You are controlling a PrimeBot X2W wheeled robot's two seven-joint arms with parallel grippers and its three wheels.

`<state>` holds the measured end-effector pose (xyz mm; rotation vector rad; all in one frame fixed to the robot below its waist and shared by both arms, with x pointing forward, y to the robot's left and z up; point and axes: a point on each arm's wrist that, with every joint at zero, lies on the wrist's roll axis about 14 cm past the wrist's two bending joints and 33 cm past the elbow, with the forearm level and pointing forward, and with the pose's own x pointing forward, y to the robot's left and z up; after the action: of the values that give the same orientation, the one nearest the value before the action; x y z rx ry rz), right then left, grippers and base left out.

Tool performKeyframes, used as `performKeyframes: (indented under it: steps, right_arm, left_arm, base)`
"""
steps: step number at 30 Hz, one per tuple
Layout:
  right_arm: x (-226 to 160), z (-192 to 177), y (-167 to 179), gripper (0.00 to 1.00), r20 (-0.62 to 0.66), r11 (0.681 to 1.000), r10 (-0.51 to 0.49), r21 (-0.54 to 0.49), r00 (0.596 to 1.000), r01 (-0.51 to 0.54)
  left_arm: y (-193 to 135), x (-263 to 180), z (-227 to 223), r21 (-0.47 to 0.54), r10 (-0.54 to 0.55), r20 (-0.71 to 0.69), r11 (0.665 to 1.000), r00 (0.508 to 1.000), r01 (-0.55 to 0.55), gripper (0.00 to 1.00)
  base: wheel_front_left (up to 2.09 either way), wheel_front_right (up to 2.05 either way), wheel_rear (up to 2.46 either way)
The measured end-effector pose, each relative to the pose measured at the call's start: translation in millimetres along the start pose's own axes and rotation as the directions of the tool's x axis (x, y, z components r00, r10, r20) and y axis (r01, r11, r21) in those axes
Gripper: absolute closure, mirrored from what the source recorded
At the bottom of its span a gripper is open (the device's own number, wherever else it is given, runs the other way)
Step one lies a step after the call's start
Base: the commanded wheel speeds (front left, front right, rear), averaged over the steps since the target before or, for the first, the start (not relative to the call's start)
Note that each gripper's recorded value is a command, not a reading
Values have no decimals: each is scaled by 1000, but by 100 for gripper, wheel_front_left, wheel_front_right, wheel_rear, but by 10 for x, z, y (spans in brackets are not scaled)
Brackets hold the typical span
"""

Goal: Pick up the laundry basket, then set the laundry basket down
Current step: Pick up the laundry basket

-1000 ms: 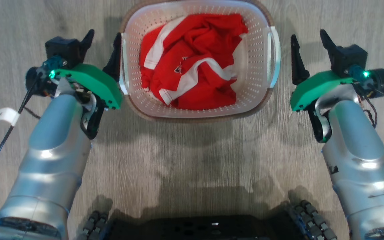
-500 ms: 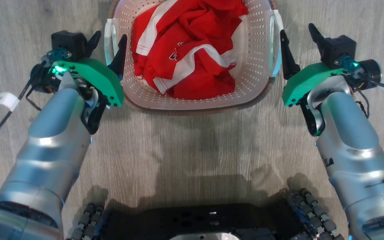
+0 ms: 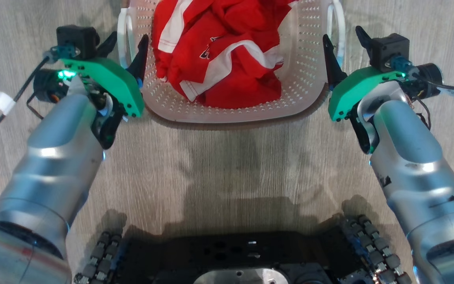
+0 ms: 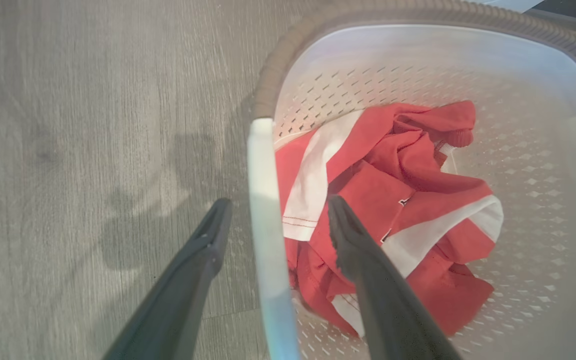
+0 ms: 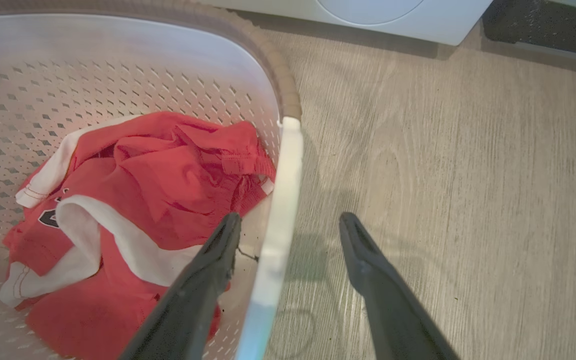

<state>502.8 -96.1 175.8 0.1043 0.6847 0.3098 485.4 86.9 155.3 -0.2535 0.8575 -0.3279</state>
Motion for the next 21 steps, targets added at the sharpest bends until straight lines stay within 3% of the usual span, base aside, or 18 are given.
performKeyframes:
  steps: [17, 18, 19, 20, 21]
  right_arm:
    - [200, -138, 52, 0, -47, 1000, 26, 8, 999, -25]
    - [196, -160, 54, 52, -54, 1000, 26, 8, 998, -26]
    - [196, -160, 54, 52, -54, 1000, 26, 8, 998, -26]
    - [181, -238, 68, 100, -78, 999, 30, 15, 997, -29]
    - [180, -257, 79, 100, -83, 999, 33, 16, 996, -32]
  left_arm:
    - [142, 82, -83, -13, 12, -50, 1000, 999, -13, 0]
    - [144, 81, -96, -16, 13, -54, 1000, 998, -14, 0]
    - [144, 81, -96, -16, 13, -54, 1000, 998, -14, 0]
    - [146, 79, -108, -26, 14, -57, 1000, 998, -16, 100]
    - [128, 83, -114, -22, 6, -60, 1000, 998, -7, 100]
  base:
    - [0, 0, 0]
    - [0, 0, 0]
    - [0, 0, 0]
    - [0, 0, 0]
    - [0, 0, 0]
